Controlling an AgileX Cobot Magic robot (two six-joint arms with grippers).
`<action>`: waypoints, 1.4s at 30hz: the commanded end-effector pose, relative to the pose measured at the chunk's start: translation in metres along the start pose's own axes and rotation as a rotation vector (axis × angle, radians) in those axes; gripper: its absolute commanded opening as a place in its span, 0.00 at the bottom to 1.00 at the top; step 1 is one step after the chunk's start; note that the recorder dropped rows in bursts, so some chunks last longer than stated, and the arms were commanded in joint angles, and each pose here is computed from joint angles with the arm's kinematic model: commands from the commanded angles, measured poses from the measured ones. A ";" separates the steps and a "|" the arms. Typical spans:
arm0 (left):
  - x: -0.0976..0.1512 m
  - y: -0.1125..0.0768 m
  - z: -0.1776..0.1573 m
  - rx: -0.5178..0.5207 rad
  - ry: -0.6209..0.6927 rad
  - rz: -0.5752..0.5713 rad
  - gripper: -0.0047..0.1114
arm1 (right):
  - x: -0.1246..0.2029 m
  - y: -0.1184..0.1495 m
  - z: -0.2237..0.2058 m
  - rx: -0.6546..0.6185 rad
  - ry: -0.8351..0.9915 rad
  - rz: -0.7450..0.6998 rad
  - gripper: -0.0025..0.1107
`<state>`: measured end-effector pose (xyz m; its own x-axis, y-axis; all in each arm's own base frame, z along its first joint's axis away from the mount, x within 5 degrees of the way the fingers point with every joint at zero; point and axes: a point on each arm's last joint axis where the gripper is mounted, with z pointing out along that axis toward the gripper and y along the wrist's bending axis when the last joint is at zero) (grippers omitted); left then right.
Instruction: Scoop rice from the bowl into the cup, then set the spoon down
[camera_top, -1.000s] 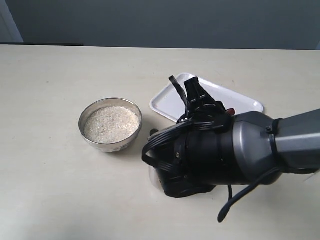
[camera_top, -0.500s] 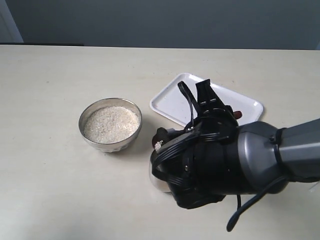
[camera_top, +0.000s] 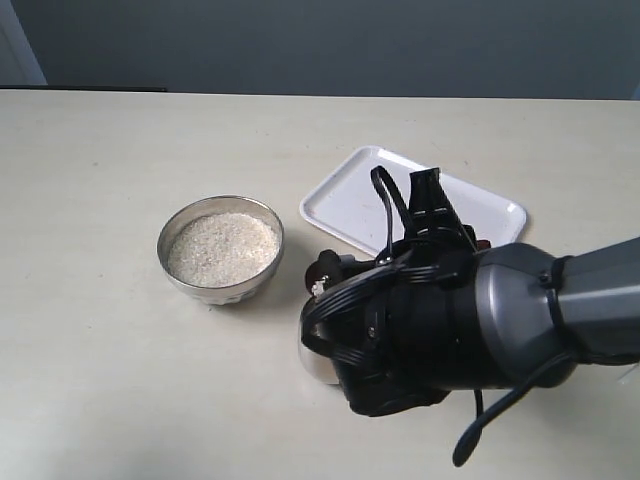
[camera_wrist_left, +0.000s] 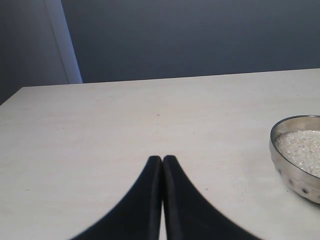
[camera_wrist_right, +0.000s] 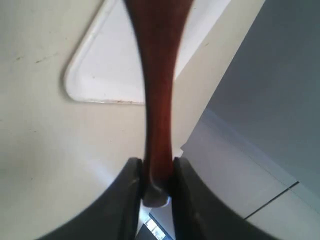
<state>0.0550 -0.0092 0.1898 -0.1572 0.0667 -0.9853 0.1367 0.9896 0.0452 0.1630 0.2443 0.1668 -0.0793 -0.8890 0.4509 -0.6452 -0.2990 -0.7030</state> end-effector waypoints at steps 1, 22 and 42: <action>-0.002 0.000 -0.001 0.004 -0.020 0.001 0.04 | 0.003 0.000 -0.002 0.000 0.003 0.014 0.02; -0.002 0.000 -0.001 0.002 -0.020 0.001 0.04 | -0.003 0.008 -0.015 0.000 -0.029 0.021 0.01; -0.002 0.000 -0.001 0.002 -0.020 0.001 0.04 | 0.004 0.024 -0.009 0.050 -0.019 0.149 0.01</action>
<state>0.0550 -0.0092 0.1898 -0.1572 0.0667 -0.9853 0.1367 0.9896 0.0452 0.1413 0.2351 0.1521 -0.1734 -0.9224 0.3450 -0.6245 -0.1679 -0.7627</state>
